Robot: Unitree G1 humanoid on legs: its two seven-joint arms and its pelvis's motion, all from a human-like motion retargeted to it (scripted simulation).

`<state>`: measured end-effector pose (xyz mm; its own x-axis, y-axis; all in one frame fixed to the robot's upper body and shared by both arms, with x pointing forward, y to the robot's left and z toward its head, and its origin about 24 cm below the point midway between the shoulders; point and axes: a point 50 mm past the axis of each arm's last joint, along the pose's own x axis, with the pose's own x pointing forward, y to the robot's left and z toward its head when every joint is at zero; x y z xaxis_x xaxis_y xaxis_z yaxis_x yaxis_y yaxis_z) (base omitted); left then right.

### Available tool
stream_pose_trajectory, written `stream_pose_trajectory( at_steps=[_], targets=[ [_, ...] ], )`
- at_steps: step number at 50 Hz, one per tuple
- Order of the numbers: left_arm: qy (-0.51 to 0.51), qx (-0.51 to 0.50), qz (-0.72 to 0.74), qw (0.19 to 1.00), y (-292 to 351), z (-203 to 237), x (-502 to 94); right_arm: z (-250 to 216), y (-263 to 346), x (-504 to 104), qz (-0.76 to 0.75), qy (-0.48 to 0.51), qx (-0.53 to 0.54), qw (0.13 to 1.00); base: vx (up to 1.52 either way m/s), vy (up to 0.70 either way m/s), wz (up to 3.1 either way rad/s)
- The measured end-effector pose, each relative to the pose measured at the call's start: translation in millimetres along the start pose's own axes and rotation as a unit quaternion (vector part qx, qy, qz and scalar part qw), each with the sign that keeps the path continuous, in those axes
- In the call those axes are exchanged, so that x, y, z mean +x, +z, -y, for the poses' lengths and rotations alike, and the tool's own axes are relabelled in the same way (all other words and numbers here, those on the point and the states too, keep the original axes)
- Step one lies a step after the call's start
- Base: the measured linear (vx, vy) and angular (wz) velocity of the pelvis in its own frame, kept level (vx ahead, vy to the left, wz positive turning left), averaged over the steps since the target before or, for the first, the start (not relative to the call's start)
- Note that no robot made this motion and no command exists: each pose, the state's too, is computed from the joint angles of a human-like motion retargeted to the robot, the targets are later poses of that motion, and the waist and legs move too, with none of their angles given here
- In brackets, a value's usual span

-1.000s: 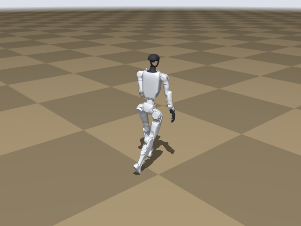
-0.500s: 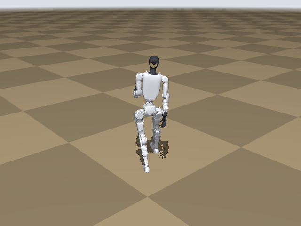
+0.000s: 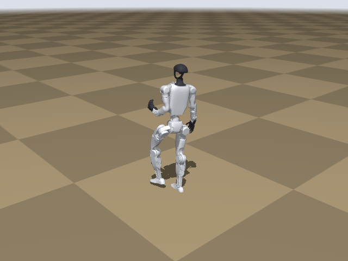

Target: Walk run

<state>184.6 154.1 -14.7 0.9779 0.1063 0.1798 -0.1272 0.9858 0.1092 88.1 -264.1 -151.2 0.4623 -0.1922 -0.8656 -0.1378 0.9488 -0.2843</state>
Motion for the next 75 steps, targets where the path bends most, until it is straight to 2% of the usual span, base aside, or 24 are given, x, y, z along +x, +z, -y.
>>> stream_pose_trajectory(
  at_steps=[5, 10, 17, 22, 26, 39, 45, 52, 61, 68, 72, 75],
  targets=[
    [0.028, -0.004, -0.002, 1.000, 1.9, 0.1, -3.0, 15.7, 26.6, 5.6, 0.036, -0.014, -0.036, 0.999, 0.70, -0.22, 0.04],
    [0.036, 0.001, -0.029, 0.999, -6.0, -4.9, -14.2, 7.8, 19.7, 4.8, 0.022, -0.004, -0.058, 0.998, 0.94, -0.10, 0.02],
    [0.030, 0.006, -0.051, 0.998, -13.5, -7.4, -23.7, -43.2, -56.4, -21.2, -0.086, 0.036, -0.069, 0.993, 1.09, -0.06, -0.03],
    [0.029, 0.004, -0.026, 0.999, -8.6, -11.4, -5.7, -82.6, -107.0, -54.1, -0.201, 0.074, -0.033, 0.976, 1.00, -0.17, 0.87],
    [0.035, -0.009, -0.002, 0.999, -1.8, -8.4, 12.1, -104.0, -121.5, -68.3, -0.234, 0.126, -0.032, 0.963, 0.83, 0.05, 0.23],
    [-0.018, -0.005, 0.038, 0.999, 8.5, -2.7, 27.0, -122.7, -149.8, -95.8, -0.279, 0.160, -0.066, 0.945, 0.84, -0.15, 1.04],
    [-0.019, -0.012, 0.000, 1.000, -4.2, 0.1, 8.7, -109.4, -147.0, -89.1, -0.279, 0.133, -0.064, 0.949, 0.92, -0.35, 0.80],
    [-0.006, -0.022, -0.056, 0.998, -20.4, 9.0, -11.7, -87.3, -127.1, -68.1, -0.258, 0.112, 0.001, 0.960, 0.89, -0.46, 0.87],
    [-0.012, -0.017, -0.037, 0.999, -14.4, 9.5, -6.1, -19.3, -40.4, -12.0, -0.098, 0.026, -0.010, 0.995, 0.73, -0.28, 0.02],
    [-0.002, -0.002, -0.030, 1.000, -11.3, 5.0, -6.1, 28.0, 26.0, 4.0, 0.037, -0.023, -0.037, 0.998, 0.77, -0.13, 0.12],
    [0.019, -0.009, -0.049, 0.999, -15.7, 4.1, -13.9, 32.8, 35.3, 4.9, 0.057, -0.037, -0.036, 0.997, 0.76, -0.03, 0.34],
    [0.033, -0.014, -0.066, 0.997, -20.2, 0.0, -20.9, 18.8, 25.9, 4.4, 0.046, -0.022, -0.027, 0.998, 1.06, -0.15, -0.33]
  ],
)
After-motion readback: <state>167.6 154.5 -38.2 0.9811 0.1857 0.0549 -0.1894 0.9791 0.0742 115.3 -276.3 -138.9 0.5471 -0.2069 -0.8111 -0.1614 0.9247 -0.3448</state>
